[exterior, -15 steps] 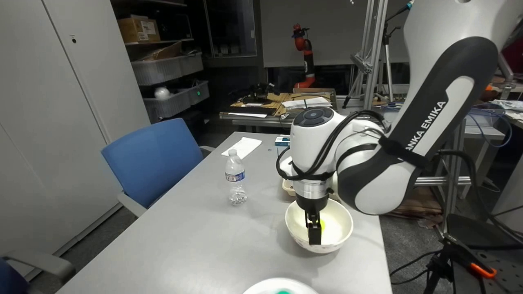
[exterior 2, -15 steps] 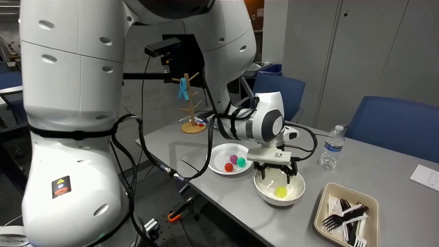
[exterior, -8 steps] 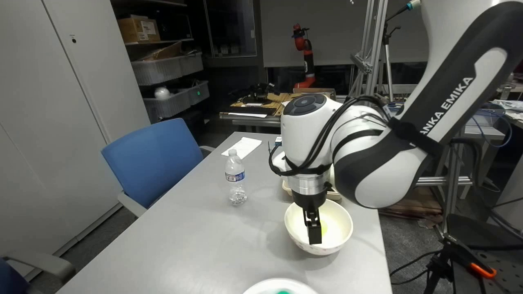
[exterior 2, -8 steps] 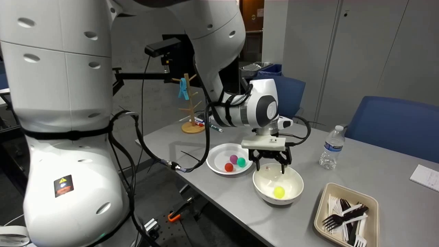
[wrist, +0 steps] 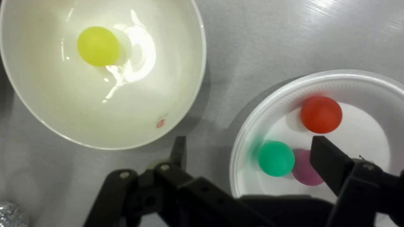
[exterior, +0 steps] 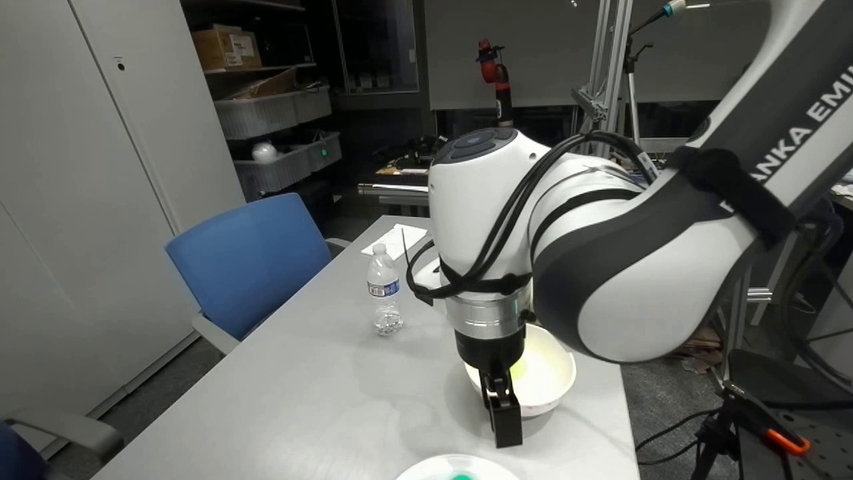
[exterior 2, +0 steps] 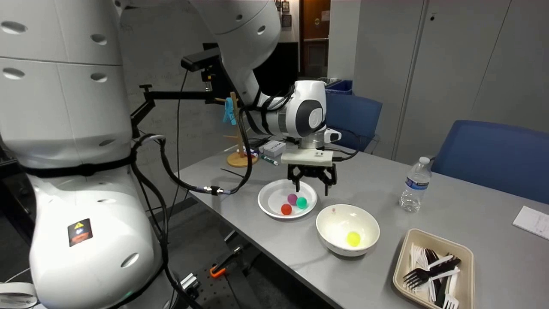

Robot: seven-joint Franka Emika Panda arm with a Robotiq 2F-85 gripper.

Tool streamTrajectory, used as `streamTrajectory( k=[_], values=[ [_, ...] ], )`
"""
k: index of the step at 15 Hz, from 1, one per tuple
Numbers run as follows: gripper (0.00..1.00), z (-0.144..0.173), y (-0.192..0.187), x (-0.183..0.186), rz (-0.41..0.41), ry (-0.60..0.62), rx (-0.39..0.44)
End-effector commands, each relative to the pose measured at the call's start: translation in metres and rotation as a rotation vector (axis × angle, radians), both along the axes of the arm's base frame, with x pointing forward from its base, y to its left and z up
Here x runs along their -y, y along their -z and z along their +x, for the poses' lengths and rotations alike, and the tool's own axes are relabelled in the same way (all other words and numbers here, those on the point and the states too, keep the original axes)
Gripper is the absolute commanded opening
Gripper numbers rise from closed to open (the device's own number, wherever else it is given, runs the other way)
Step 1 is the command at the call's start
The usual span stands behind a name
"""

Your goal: Put the yellow and orange balls in the bowl then put a spoon

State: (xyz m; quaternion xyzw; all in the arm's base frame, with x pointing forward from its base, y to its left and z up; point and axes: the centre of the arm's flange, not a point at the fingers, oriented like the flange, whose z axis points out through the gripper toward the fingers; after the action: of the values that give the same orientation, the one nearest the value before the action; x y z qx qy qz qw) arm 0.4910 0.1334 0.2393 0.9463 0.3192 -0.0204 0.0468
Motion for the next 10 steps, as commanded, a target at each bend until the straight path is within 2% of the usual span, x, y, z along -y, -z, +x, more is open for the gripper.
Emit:
streamTrajectory(
  k=[1,10],
  values=[
    [1.00,-0.009,0.006,-0.014,0.044,-0.008,-0.040],
    [1.00,-0.031,0.061,-0.043,0.070,-0.039,-0.118]
  ],
)
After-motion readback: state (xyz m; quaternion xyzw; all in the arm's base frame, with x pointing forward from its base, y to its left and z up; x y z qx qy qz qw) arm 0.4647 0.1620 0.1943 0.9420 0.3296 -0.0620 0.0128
